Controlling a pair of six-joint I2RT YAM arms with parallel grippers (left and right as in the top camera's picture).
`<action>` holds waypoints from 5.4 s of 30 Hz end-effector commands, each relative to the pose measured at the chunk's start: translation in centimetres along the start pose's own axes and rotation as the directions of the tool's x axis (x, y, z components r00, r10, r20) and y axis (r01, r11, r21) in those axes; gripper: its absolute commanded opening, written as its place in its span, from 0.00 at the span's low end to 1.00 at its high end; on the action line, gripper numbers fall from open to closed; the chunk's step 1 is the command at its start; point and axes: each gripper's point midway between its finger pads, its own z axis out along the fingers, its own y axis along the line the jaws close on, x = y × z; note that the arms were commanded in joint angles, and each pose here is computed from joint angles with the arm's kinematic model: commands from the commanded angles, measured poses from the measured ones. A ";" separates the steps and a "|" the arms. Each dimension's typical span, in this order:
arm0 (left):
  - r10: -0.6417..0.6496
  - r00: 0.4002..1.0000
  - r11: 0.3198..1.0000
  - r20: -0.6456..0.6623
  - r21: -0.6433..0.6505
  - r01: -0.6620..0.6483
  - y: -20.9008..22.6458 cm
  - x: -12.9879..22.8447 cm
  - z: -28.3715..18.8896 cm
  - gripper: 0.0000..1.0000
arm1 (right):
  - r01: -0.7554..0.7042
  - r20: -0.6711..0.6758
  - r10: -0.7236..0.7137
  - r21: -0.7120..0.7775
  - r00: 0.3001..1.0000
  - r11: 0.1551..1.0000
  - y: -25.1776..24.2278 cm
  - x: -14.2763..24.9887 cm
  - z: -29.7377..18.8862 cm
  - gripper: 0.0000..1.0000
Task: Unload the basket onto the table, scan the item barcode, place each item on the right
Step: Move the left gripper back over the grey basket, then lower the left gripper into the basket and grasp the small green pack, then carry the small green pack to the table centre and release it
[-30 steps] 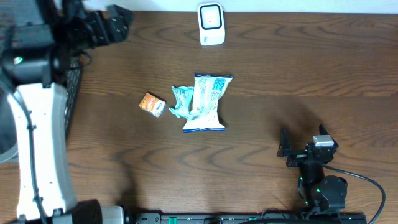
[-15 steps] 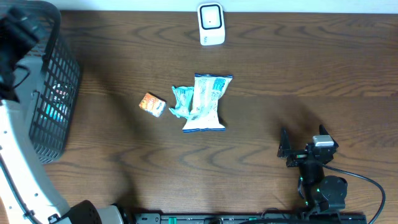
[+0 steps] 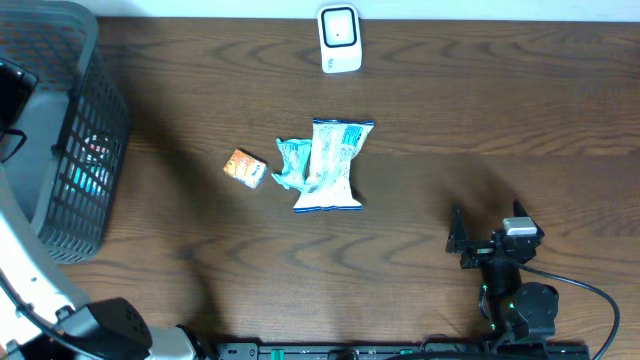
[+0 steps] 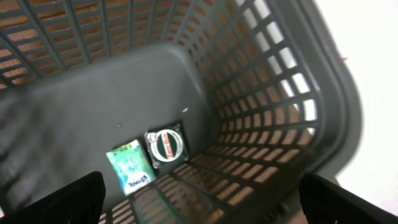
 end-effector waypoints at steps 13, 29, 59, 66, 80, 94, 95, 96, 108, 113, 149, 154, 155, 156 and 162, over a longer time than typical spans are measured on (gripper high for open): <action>-0.048 0.984 0.984 -0.171 -0.178 0.017 3.6 3.1 6.1 0.98 | 0.011 -0.002 -0.011 -0.007 1.000 1.000 0.2 0.1 0.0 0.99; -0.204 0.914 0.921 -0.352 -0.384 0.057 7.9 8.5 12.1 0.98 | 0.011 -0.002 -0.011 -0.007 1.000 1.000 0.2 0.1 0.0 0.99; -0.288 0.819 0.860 -0.496 -0.511 -0.007 12.7 15.9 19.0 0.63 | 0.012 -0.002 -0.012 -0.007 1.000 1.000 0.2 0.1 0.0 0.99; -0.289 0.818 0.859 -0.498 -0.512 -0.008 12.9 16.2 19.1 0.52 | 0.012 -0.002 -0.012 -0.007 1.000 1.000 0.2 0.1 0.0 0.99; -0.277 0.838 0.870 -0.470 -0.493 0.011 11.7 14.2 17.5 0.08 | 0.012 -0.002 -0.012 -0.007 1.000 1.000 0.2 0.1 0.0 0.99; -0.324 0.941 0.923 -0.096 -0.252 0.292 4.7 3.9 6.1 0.07 | 0.012 -0.002 -0.012 -0.007 1.000 1.000 0.2 0.1 0.0 0.99; -0.319 0.946 0.930 -0.063 -0.215 0.299 4.1 3.0 4.8 0.07 | 0.012 -0.002 -0.012 -0.007 1.000 1.000 0.2 0.1 0.0 0.99; -0.314 0.949 0.936 -0.034 -0.182 0.303 3.6 2.4 3.5 0.07 | 0.012 -0.002 -0.012 -0.007 1.000 1.000 0.2 0.1 0.0 0.99; -0.261 0.963 0.928 0.065 0.292 0.232 -4.8 -0.2 -8.9 0.08 | 0.012 -0.002 -0.012 -0.007 1.000 1.000 0.2 0.1 0.0 0.99; -0.110 0.991 0.922 0.074 0.381 0.073 -8.7 1.4 -10.0 0.07 | 0.012 -0.002 -0.012 -0.007 1.000 1.000 0.2 0.1 0.0 0.99; 0.825 0.450 0.564 -0.343 0.451 -0.692 -18.5 35.5 9.5 0.09 | 0.012 -0.002 -0.012 -0.007 1.000 1.000 0.2 0.1 0.0 0.99; 0.828 0.376 0.546 -0.415 0.447 -0.709 -16.8 38.9 11.1 0.33 | 0.012 -0.002 -0.012 -0.007 1.000 1.000 0.2 0.1 0.0 0.99; 0.828 0.369 0.544 -0.421 0.447 -0.710 -16.7 39.2 11.3 0.34 | 0.011 -0.002 -0.011 -0.007 1.000 1.000 0.2 0.1 0.0 0.99; 0.829 0.359 0.540 -0.428 0.448 -0.713 -16.5 39.8 11.6 0.34 | 0.011 -0.002 -0.011 -0.007 1.000 1.000 0.2 0.1 0.0 0.99; 0.830 0.366 0.542 -0.421 0.449 -0.711 -16.7 39.5 11.6 0.47 | 0.012 -0.002 -0.012 -0.007 1.000 1.000 0.2 0.1 0.0 0.99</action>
